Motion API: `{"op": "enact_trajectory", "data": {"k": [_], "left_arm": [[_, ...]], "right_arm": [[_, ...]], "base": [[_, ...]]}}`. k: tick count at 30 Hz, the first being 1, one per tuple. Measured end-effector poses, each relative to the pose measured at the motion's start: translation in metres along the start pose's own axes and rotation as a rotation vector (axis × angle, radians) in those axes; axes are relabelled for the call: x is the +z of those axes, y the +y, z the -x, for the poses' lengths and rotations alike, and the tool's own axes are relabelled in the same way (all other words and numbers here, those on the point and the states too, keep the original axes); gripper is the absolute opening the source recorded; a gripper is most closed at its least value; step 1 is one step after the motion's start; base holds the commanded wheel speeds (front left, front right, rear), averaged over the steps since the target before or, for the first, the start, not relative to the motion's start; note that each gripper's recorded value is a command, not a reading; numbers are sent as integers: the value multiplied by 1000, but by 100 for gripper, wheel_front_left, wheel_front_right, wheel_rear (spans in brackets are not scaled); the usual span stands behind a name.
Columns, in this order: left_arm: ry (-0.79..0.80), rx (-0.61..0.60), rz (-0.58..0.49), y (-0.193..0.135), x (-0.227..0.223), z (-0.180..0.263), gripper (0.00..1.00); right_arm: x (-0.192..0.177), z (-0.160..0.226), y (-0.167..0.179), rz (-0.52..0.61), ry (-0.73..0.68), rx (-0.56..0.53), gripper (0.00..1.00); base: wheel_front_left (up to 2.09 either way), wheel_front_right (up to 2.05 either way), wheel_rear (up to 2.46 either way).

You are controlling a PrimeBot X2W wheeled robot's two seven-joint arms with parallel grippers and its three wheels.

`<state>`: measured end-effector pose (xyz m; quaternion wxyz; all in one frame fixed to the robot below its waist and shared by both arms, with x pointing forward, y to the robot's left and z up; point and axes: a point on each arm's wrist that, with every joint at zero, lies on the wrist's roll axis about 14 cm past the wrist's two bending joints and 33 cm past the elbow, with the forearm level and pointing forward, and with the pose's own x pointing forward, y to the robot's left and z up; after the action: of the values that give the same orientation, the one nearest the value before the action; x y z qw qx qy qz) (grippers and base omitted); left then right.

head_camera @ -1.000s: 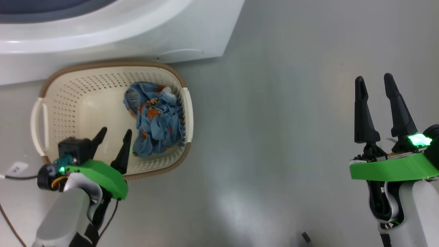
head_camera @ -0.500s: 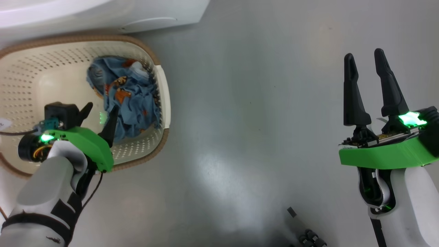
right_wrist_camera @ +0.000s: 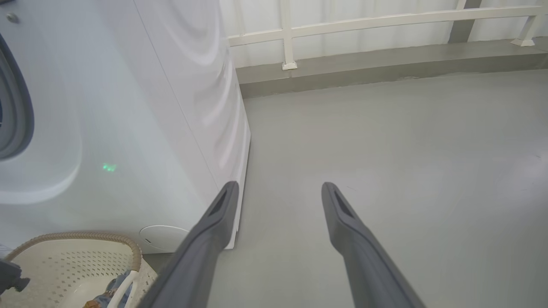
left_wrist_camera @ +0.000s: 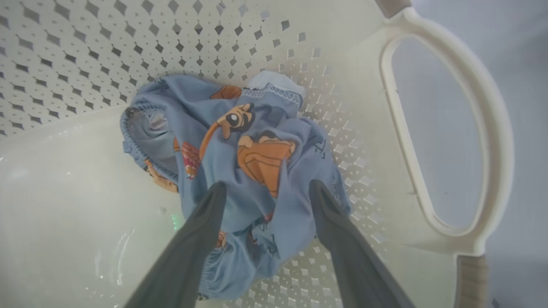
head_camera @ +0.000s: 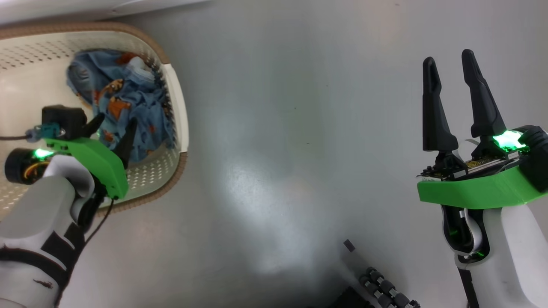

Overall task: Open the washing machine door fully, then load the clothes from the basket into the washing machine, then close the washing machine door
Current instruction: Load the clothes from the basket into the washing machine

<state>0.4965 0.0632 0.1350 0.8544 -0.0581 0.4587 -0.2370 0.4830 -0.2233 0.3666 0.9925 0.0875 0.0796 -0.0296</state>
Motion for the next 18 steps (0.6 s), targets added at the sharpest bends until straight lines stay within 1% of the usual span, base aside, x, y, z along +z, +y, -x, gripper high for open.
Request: {"op": "enact_trajectory", "data": {"k": [5,18], "left_arm": [[16,-21,-2,-2,-1,-11,100],[68,-31,-41,5,-7,-38,100]], "right_arm": [[-6,2,-3,7,16,-8,100],[-15,6,-9,25,45,-25,100]], "base": [[0,0,0],[0,0,0]]}}
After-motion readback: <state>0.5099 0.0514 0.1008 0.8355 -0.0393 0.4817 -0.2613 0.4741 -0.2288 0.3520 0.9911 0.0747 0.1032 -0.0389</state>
